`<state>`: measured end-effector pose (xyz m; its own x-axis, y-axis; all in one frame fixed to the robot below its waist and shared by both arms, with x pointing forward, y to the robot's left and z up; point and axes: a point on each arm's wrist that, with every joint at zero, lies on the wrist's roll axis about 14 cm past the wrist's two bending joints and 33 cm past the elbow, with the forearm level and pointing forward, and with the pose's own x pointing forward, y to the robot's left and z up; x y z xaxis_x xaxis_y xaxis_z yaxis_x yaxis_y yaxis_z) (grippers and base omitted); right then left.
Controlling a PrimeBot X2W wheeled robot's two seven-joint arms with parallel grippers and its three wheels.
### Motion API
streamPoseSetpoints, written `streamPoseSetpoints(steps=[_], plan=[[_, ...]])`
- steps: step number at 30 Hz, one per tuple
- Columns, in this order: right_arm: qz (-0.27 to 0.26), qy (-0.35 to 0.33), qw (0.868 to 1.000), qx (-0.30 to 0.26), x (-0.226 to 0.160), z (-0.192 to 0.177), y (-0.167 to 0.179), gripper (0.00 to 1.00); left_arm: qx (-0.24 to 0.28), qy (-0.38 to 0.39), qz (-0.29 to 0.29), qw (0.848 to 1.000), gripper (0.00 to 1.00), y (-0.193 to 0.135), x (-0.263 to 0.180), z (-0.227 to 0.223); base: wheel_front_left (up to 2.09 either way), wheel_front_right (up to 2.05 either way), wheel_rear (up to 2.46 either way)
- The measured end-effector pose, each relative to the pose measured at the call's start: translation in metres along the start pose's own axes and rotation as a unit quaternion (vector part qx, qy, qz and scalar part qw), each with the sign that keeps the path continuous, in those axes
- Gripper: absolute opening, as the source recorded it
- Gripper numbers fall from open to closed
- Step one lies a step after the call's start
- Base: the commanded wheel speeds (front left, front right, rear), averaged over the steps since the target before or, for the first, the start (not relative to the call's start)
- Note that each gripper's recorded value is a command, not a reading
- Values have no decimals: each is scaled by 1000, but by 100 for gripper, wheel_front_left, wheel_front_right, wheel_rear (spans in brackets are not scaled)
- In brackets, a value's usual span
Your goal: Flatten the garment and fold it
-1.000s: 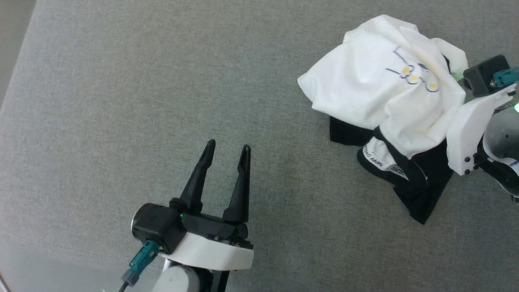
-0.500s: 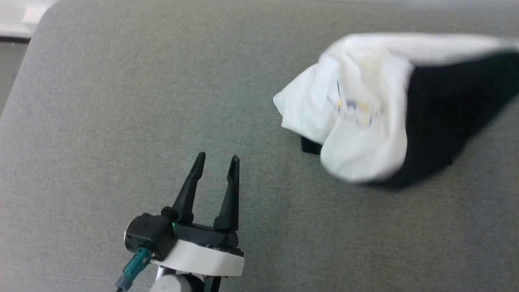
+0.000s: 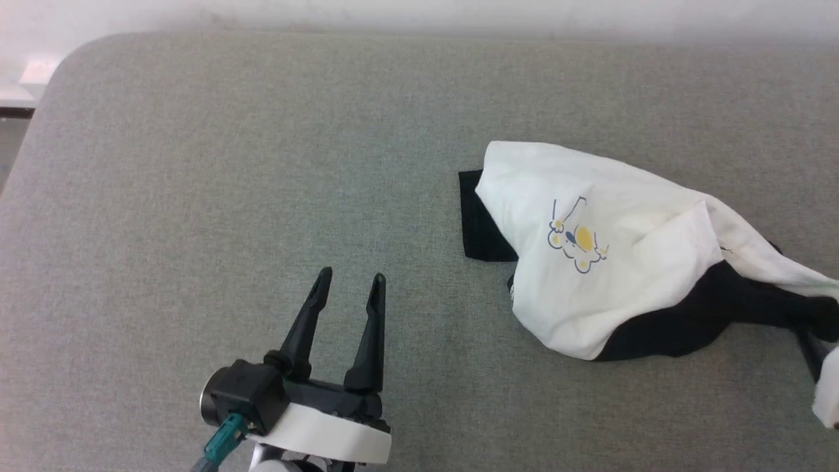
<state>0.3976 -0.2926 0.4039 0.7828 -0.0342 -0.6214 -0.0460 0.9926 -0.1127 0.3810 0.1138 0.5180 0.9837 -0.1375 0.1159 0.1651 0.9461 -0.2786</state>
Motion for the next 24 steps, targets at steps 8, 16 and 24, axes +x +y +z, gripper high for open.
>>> streamPoseSetpoints(steps=[8, 16, 24], plan=[[52, -142, 988, 22, -30, 105, 25, 100, 4, -17, -13, 1000, 100, -8, -3, 12, 0, 0, 0], [76, -181, 980, -44, -24, 179, 43, 100, 2, -5, -3, 1000, 100, -2, -3, 5, 0, 0, 0], [132, -81, 980, -122, 42, 170, 99, 100, 1, 14, 8, 1000, 100, 6, 7, -11, 0, 0, 0]])
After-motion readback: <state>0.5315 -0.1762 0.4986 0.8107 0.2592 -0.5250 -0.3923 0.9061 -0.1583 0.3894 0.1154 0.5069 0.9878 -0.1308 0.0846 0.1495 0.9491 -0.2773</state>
